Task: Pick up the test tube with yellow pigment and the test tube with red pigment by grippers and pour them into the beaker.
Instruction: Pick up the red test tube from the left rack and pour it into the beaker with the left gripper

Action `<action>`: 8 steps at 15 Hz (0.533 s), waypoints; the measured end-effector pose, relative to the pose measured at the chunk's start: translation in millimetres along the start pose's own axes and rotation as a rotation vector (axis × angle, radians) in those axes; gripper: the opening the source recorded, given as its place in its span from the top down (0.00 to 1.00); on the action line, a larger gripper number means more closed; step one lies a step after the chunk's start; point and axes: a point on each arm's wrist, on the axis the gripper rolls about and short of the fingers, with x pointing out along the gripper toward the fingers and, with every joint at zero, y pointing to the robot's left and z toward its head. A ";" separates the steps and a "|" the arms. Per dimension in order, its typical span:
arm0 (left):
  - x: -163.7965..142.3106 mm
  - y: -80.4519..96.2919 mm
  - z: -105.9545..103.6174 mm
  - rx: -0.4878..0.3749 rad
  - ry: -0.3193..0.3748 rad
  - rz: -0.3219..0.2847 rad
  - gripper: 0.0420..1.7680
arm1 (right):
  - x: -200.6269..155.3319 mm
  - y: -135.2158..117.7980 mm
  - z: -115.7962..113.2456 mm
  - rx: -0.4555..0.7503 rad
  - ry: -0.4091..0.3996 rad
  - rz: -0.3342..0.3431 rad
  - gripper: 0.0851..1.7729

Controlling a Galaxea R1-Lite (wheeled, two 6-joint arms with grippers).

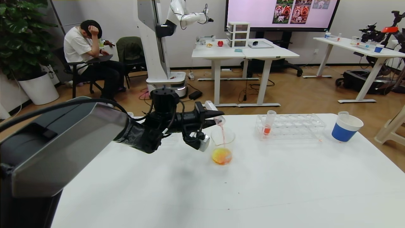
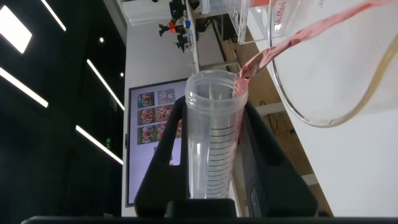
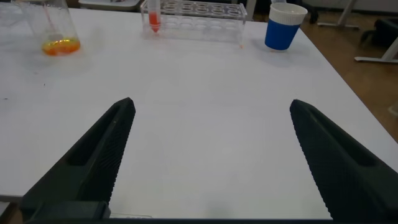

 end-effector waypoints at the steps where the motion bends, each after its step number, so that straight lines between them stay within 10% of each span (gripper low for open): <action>1: 0.2 1.8 -0.7 0.020 0.001 0.005 0.74 | 0.0 0.0 0.0 0.000 0.000 0.000 0.02; 8: -0.5 9.3 -1.6 0.100 0.004 0.020 0.74 | 0.0 0.0 0.0 0.000 0.000 0.000 0.02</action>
